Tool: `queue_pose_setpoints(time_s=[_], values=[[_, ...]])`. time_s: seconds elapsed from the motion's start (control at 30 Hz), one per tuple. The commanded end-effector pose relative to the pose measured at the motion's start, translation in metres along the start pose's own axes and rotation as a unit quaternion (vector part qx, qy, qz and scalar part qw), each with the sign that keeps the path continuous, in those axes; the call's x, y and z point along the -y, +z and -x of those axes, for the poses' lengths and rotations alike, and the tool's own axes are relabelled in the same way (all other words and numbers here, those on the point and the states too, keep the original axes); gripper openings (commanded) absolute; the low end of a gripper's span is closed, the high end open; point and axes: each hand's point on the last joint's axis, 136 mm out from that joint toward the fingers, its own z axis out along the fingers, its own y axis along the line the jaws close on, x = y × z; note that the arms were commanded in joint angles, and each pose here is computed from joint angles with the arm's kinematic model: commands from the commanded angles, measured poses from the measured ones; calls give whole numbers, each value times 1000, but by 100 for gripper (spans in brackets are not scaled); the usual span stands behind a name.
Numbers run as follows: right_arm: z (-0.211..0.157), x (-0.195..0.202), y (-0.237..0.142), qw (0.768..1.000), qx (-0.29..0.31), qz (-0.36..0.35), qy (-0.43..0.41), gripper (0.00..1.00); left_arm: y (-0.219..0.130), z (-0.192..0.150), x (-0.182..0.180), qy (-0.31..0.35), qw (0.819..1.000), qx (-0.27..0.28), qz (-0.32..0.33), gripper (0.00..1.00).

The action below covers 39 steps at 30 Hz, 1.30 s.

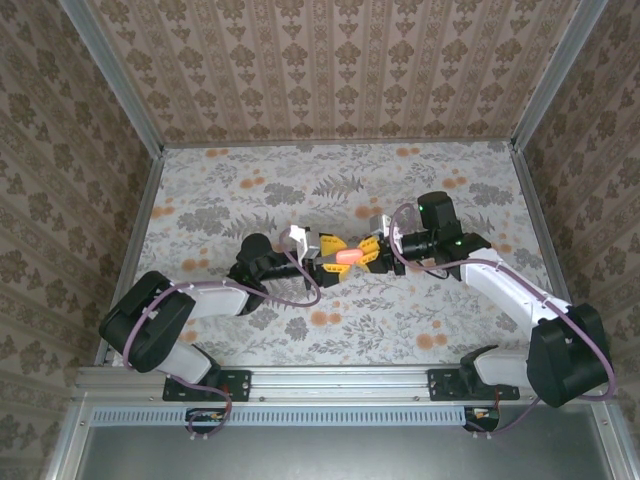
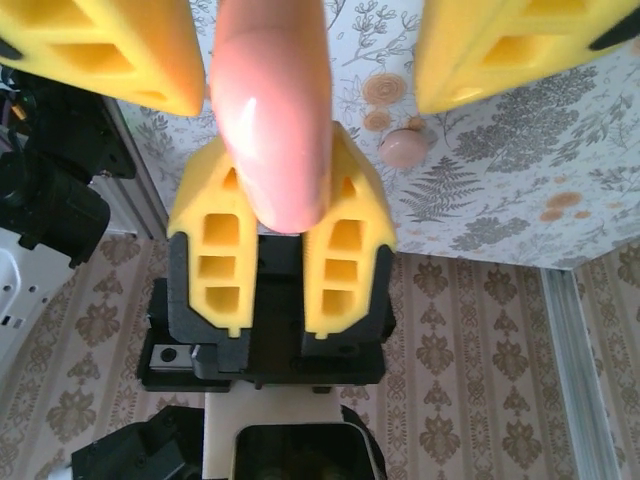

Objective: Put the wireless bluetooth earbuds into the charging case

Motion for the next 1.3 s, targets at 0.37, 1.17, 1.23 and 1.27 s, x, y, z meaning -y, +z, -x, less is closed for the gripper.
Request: queue_pose_setpoints(time_s=[0.37, 1.17, 1.23, 1.27], values=[[-52, 21, -21, 970, -122, -79, 197, 22, -36, -14, -51, -30, 977, -45, 205, 92], [-141, 84, -30, 841, -248, -166, 451, 23, -113, -43, -102, -94, 889, -160, 419, 98], [-148, 89, -32, 834, -252, -169, 461, 23, -115, -41, -103, -95, 887, -160, 422, 98], [-151, 91, -33, 830, -252, -171, 466, 23, -115, -41, -104, -95, 887, -159, 422, 98]])
